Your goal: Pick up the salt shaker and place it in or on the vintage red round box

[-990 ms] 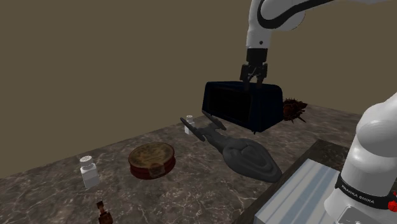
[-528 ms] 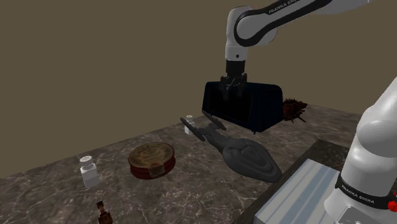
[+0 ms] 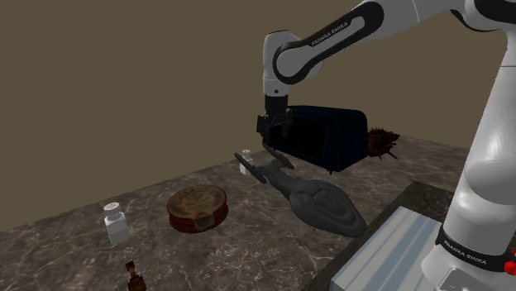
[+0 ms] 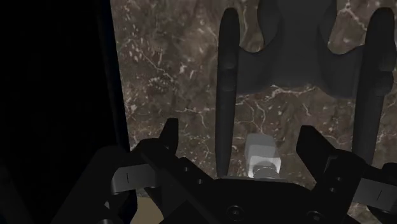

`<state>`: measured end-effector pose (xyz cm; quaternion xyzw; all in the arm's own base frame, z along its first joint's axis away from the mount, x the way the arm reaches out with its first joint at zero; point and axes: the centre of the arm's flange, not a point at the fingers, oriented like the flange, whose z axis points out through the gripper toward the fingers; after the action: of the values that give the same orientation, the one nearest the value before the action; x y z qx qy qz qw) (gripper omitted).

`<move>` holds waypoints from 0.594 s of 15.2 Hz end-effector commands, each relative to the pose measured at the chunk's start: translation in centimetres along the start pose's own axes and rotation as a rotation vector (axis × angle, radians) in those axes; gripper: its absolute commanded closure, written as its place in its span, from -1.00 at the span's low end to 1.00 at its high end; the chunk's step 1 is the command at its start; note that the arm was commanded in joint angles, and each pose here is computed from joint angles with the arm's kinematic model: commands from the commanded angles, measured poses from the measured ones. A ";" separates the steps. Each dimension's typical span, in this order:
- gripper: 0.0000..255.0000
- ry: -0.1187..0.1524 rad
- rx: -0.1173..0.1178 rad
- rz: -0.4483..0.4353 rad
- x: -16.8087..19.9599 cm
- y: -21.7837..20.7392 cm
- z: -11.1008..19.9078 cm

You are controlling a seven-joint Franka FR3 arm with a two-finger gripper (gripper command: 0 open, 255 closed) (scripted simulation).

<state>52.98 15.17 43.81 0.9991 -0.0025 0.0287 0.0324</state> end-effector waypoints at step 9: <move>-1.00 0.031 -0.045 0.000 8.1 -6.7 6.2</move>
<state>61.02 21.01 38.11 0.9977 -0.0024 0.0430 0.0532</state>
